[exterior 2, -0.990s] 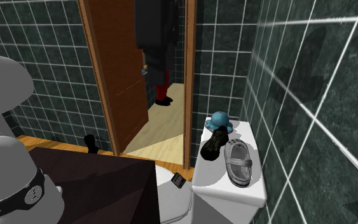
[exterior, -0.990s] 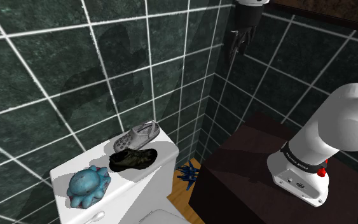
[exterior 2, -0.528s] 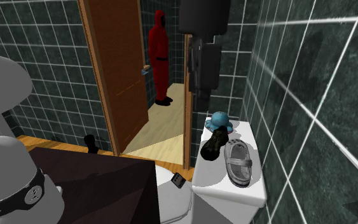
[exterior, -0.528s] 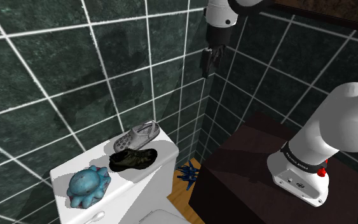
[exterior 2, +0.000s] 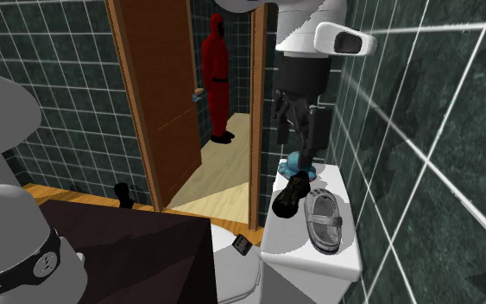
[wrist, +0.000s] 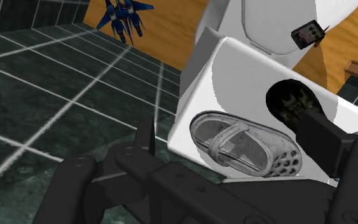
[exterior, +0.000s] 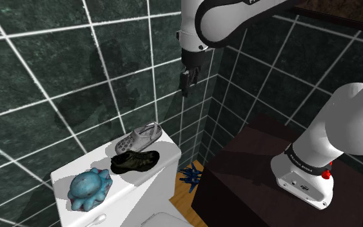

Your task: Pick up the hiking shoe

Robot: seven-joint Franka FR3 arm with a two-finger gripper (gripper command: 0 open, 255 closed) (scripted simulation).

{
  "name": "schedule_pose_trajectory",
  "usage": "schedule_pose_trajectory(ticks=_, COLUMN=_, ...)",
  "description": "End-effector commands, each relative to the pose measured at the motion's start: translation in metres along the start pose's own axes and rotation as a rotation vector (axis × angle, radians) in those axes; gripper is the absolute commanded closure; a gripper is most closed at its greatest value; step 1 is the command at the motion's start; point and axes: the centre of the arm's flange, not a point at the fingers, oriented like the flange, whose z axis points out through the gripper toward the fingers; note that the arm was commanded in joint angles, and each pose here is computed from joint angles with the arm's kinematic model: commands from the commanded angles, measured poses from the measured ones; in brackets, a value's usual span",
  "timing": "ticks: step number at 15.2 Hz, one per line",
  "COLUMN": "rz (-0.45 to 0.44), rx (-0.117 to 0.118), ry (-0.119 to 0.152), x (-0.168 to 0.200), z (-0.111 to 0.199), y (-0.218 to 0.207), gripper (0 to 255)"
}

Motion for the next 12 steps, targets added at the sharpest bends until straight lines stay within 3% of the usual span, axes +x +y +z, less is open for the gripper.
schedule_pose_trajectory(ticks=1, rz=-0.047, rx=0.002, ry=0.001, x=0.017, z=0.017, y=-0.011, gripper=0)
schedule_pose_trajectory(ticks=12, rz=-0.298, rx=0.01, ry=0.003, x=0.092, z=0.104, y=-0.098, gripper=0)
